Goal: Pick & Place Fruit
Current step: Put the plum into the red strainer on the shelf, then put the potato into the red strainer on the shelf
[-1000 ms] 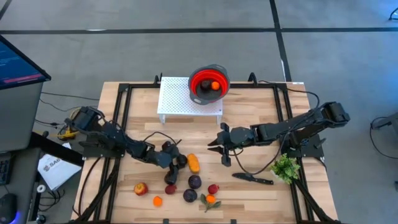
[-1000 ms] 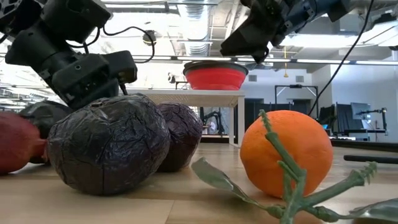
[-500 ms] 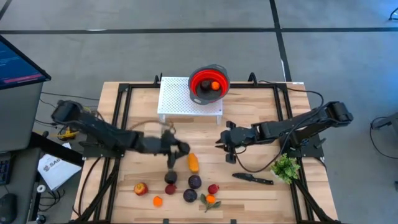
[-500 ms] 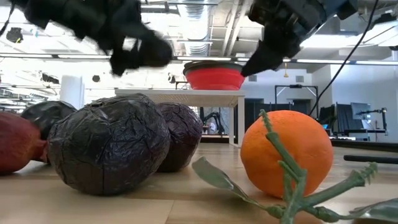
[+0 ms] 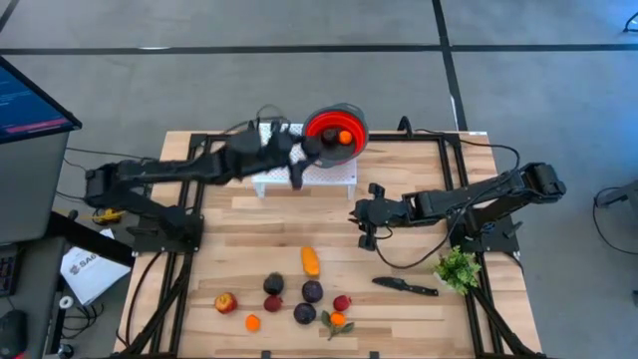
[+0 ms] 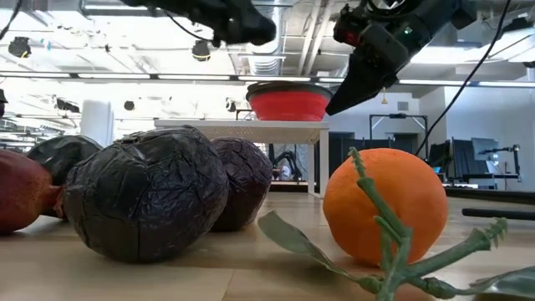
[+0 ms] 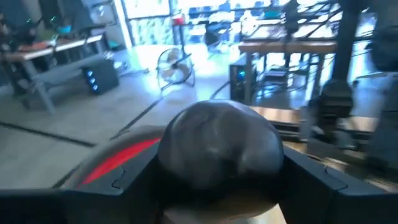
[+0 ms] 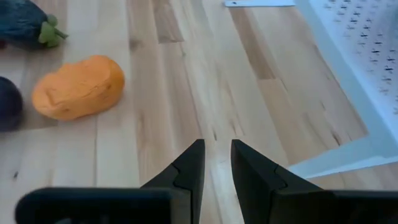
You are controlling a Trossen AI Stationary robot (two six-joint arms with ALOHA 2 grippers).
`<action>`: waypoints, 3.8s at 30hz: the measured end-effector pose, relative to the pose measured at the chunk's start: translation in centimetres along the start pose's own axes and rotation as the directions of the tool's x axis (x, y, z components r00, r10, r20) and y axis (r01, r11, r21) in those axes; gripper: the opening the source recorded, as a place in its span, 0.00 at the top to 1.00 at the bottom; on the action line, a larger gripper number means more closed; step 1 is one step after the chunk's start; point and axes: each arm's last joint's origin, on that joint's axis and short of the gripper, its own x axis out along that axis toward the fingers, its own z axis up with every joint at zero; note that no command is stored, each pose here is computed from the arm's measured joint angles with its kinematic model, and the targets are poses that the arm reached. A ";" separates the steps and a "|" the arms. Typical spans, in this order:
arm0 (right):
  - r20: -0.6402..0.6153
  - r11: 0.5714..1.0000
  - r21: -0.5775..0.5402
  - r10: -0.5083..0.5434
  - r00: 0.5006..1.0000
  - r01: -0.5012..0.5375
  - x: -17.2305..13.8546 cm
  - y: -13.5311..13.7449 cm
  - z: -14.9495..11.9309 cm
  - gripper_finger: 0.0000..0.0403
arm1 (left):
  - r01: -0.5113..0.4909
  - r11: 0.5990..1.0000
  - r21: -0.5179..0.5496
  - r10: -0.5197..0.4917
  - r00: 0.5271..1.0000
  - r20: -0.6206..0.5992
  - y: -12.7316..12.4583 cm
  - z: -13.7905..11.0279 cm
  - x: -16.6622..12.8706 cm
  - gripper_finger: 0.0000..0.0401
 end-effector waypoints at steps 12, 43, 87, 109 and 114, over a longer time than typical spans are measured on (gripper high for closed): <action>-0.001 0.999 0.032 -0.025 1.000 0.025 0.3 -0.9 0.1 0.82 | -0.021 0.986 -0.167 -0.017 0.975 -0.223 5.4 -1.4 7.3 0.37; 0.003 0.999 0.029 -0.024 1.000 0.024 0.3 -0.9 0.2 0.82 | -0.065 0.977 -0.204 -0.030 0.901 -0.432 5.2 -4.0 7.3 0.30; 0.051 0.935 0.129 0.325 0.944 -0.329 6.8 3.4 1.7 0.51 | 0.192 0.946 -0.262 -0.253 0.942 -0.221 -4.6 -5.9 -9.5 0.28; -0.210 0.954 0.293 0.002 0.978 0.061 12.4 12.4 4.1 0.20 | 0.127 0.876 -0.466 -0.261 0.936 -0.236 -9.7 -13.0 -14.3 0.28; -0.242 0.978 0.202 -0.006 0.970 0.057 13.0 12.6 3.3 0.26 | 0.123 0.878 -0.463 -0.247 0.944 -0.218 -9.9 -12.8 -14.5 0.28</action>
